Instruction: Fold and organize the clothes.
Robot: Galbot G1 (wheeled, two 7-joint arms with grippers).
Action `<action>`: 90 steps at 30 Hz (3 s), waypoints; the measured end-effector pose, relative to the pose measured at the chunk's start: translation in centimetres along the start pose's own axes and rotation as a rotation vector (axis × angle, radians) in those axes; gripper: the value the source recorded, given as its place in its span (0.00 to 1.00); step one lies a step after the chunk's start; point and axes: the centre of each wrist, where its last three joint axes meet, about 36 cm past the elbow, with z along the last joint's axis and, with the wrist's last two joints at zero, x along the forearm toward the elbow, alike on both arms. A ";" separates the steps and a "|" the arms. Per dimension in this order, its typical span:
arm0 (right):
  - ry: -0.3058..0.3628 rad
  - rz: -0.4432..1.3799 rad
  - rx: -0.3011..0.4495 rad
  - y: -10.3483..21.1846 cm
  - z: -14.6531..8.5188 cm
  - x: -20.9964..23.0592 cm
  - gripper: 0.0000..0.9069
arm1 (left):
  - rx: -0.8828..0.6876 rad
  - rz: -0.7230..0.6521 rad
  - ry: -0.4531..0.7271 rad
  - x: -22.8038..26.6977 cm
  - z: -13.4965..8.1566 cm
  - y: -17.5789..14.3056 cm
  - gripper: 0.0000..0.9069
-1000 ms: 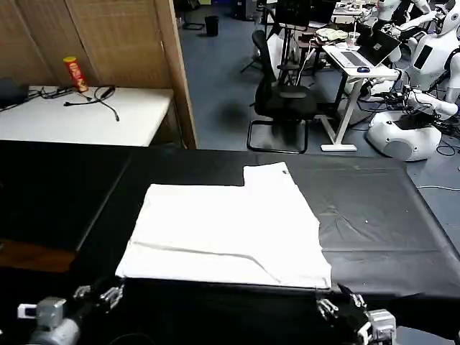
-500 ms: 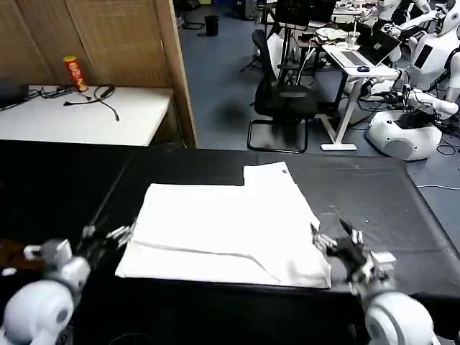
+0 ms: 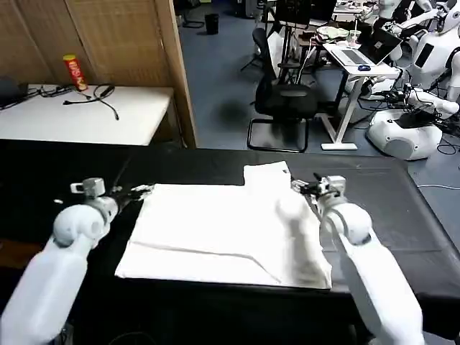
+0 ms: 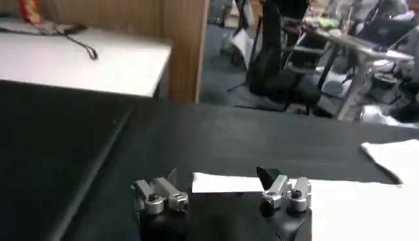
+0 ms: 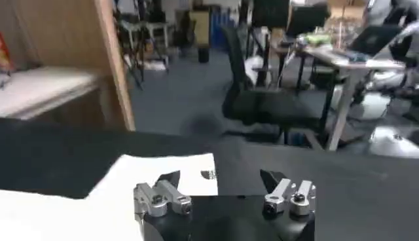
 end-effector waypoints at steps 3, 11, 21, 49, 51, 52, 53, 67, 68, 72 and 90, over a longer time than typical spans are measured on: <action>0.015 0.001 -0.010 0.3 -0.2 -1.0 0.97 | 0.016 -0.012 0.028 -1.7 -0.2 0.4 0.97; 0.059 0.003 -0.038 0.5 0.6 -2.5 0.97 | 0.038 -0.030 0.075 -3.5 0.2 1.5 0.97; 0.072 -0.002 -0.050 0.8 1.1 -2.9 0.77 | 0.030 -0.016 0.076 -4.7 0.7 1.2 0.51; -0.052 -0.052 -0.067 -0.8 2.2 -1.2 0.00 | 0.030 0.005 0.016 -4.1 0.9 0.8 0.00; -0.067 -0.056 -0.062 -0.9 2.1 -0.7 0.00 | 0.026 0.003 0.005 -3.5 0.7 1.0 0.00; -0.076 -0.058 -0.060 -1.1 2.1 -0.3 0.00 | 0.025 0.002 -0.001 -3.2 0.6 1.1 0.00; -0.083 -0.059 -0.059 -1.1 2.0 0.0 0.00 | 0.026 0.005 -0.008 -2.9 0.5 1.1 0.00; -0.191 -0.106 -0.003 -2.5 2.4 8.4 0.00 | -0.039 0.056 -0.099 4.3 0.0 0.0 0.00; -0.197 -0.106 0.008 -2.6 2.5 9.2 0.00 | -0.047 0.056 -0.100 4.8 0.2 -0.1 0.00; -0.197 -0.101 0.040 -2.9 3.2 11.6 0.00 | -0.077 0.045 -0.101 6.9 0.9 -0.4 0.00; -0.070 -0.080 0.111 -2.4 8.5 20.9 0.00 | -0.156 0.009 -0.068 14.2 4.3 -1.2 0.00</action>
